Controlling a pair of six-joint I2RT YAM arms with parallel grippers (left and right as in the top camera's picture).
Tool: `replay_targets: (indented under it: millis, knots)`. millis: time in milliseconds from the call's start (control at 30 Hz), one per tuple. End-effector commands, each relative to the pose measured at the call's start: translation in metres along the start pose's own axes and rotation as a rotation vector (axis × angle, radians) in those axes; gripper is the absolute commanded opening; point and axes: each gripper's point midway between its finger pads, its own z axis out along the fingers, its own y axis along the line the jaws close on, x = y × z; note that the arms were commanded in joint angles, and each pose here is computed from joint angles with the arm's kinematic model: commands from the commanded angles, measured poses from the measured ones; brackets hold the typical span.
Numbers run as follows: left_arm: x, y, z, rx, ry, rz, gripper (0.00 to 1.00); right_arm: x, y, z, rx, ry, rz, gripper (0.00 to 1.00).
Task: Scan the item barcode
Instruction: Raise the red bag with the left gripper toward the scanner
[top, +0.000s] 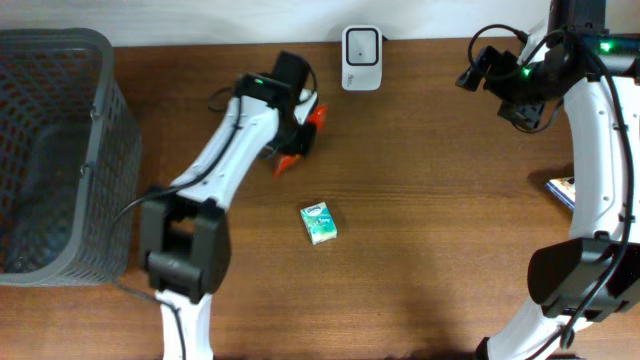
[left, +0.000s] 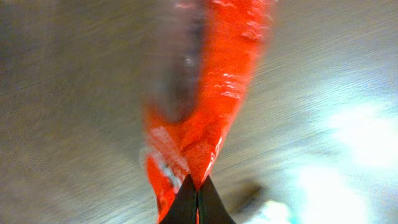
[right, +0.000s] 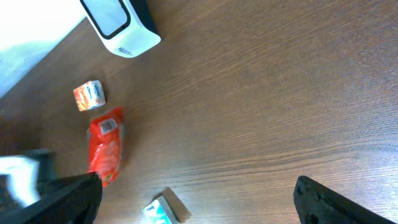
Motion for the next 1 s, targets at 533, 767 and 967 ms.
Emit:
replay_targets:
  millis: [533, 767, 967]
  knots:
    - [-0.018, -0.148, -0.029, 0.738, -0.003, -0.055, 0.0, 0.001, 0.001, 0.002, 0.002, 0.004, 0.002, 0.99]
    - [-0.013, -0.14, 0.024, 0.57, 0.036, -0.079, 0.0, 0.001, 0.001, 0.002, 0.002, 0.004, 0.002, 0.99]
    - [-0.016, -0.049, 0.061, 0.032, -0.018, -0.111, 0.01, 0.001, 0.001, 0.002, 0.002, 0.004, 0.002, 0.99]
